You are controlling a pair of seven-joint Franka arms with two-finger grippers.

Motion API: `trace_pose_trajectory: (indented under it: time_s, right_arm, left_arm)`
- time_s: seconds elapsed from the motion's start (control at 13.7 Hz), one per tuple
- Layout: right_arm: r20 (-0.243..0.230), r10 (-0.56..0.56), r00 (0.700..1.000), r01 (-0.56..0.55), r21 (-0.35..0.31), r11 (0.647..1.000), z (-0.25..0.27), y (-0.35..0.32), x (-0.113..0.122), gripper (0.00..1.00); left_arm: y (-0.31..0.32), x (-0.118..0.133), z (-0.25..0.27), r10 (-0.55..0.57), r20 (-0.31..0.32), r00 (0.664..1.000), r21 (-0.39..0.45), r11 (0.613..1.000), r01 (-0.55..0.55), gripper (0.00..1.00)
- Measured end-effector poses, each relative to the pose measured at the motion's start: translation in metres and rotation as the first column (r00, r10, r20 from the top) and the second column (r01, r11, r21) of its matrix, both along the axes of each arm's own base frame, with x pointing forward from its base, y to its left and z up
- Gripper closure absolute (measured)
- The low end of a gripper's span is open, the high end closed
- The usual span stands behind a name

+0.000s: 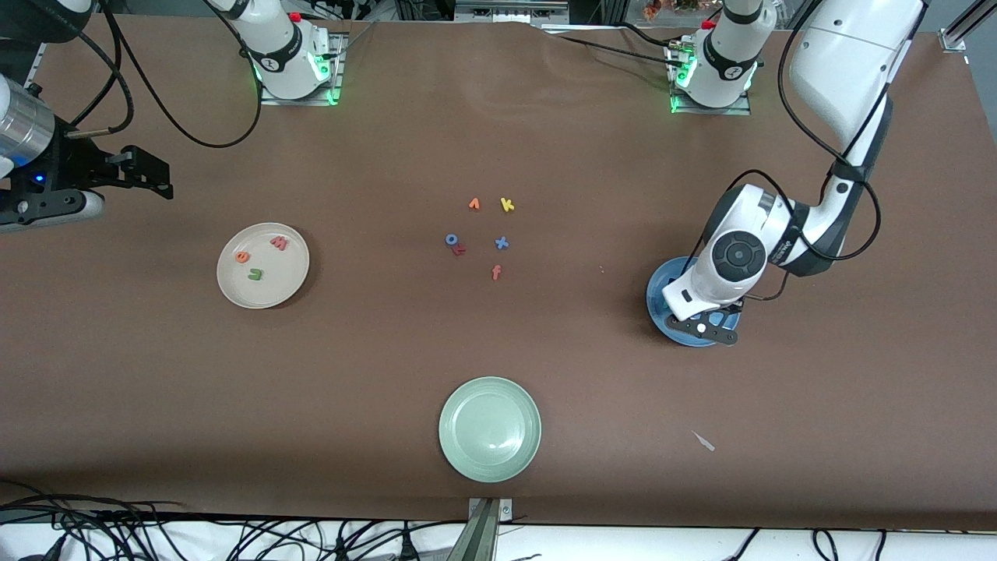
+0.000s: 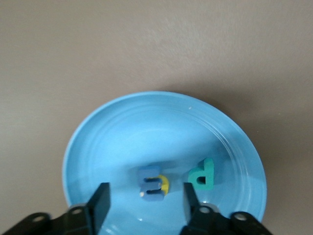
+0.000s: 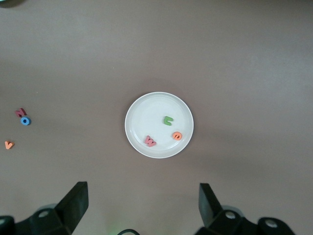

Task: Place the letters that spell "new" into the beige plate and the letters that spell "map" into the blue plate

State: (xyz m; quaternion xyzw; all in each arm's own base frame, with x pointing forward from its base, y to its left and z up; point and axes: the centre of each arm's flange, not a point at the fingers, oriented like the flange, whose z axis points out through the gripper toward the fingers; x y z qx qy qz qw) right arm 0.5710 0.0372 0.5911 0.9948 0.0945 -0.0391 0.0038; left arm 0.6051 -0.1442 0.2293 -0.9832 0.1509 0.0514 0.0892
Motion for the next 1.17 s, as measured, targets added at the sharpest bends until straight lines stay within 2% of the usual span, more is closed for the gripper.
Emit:
trace_pose_trajectory:
  time_s: [0.22,0.37,0.66,0.8,1.17]
  right_arm:
    - [0.000,0.000,1.000,0.000,0.000,1.000,0.000,0.000,0.000,0.00]
    - [-0.001,0.001,1.000,-0.001,0.000,1.000,0.000,0.000,0.000,0.00]
    - [-0.003,0.002,1.000,-0.002,0.000,1.000,-0.001,0.001,0.000,0.00]
    - [-0.005,0.002,1.000,-0.002,0.000,1.000,-0.002,0.001,0.001,0.00]
    - [-0.007,0.003,1.000,-0.003,-0.001,1.000,-0.003,0.002,0.001,0.00]
  left_arm:
    - [-0.008,0.004,0.060,0.038,0.025,0.999,-0.015,0.999,-0.038,0.00]
    - [-0.011,0.007,0.114,0.080,0.048,0.996,-0.040,0.996,-0.078,0.00]
    - [-0.004,0.010,0.238,0.140,0.062,0.988,-0.023,0.990,-0.138,0.00]
    - [0.000,0.012,0.293,0.181,0.070,0.981,-0.071,0.982,-0.176,0.00]
    - [0.067,0.006,0.357,0.269,0.089,0.959,-0.205,0.947,-0.247,0.00]
